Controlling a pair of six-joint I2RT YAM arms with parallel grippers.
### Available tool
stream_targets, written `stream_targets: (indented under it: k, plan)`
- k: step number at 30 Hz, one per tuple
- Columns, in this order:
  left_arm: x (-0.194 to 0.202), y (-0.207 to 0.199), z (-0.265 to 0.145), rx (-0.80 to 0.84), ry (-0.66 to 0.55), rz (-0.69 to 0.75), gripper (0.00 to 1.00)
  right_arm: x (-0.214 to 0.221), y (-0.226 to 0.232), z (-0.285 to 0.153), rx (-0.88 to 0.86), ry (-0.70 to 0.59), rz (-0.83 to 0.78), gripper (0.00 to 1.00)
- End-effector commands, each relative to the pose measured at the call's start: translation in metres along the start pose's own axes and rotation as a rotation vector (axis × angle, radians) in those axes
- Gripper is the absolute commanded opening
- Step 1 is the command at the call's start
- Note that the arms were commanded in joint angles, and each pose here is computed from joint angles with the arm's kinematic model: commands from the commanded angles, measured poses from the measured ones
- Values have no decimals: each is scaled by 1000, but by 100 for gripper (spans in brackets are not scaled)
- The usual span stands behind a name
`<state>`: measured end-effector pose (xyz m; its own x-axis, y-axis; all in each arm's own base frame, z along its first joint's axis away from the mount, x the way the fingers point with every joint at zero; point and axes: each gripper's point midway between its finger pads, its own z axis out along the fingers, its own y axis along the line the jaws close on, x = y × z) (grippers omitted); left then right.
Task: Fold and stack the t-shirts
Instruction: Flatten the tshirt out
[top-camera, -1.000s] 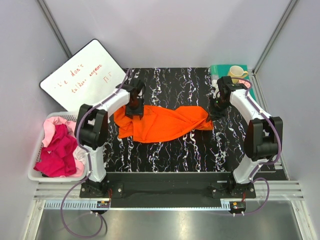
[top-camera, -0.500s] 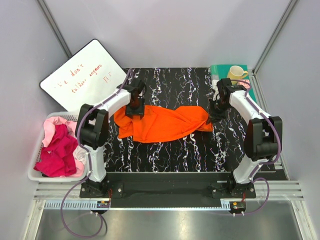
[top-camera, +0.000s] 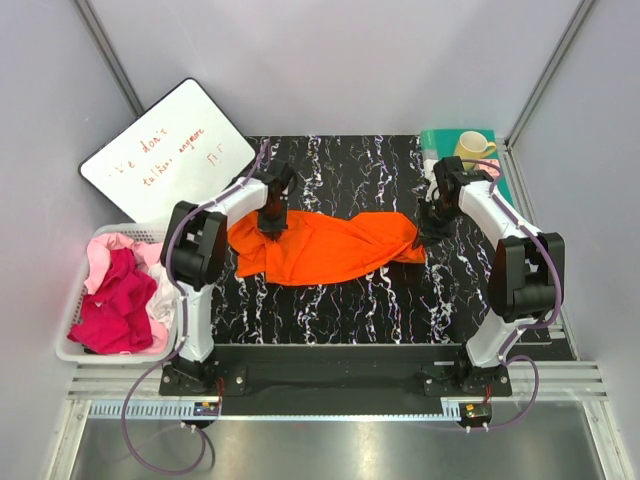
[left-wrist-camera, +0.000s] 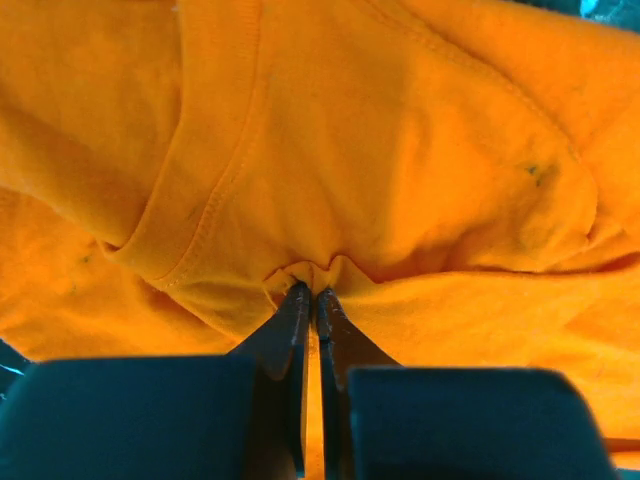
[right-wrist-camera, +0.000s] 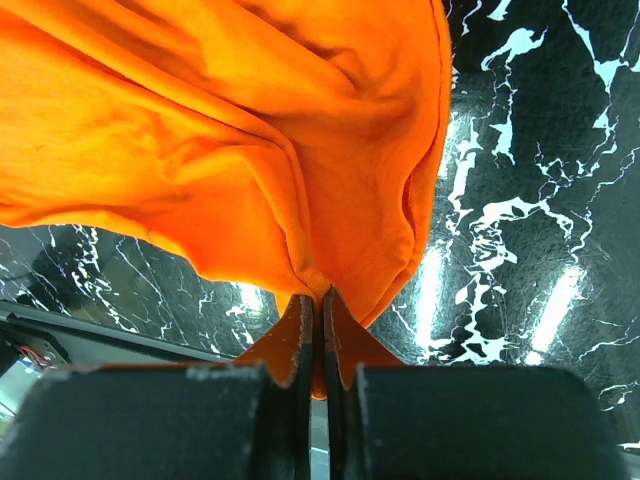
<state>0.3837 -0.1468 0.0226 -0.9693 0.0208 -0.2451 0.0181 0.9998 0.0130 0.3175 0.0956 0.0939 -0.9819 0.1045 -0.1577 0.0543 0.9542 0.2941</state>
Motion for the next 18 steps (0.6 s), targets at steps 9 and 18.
stream_targets:
  k: [9, 18]
  plan:
    - [-51, 44, -119, -39, -334, -135, 0, -16, 13, -16, -49, -66, -25, 0]
    - [-65, 63, -224, 18, -579, -303, 0, -75, 39, -90, -63, -309, -76, 0]
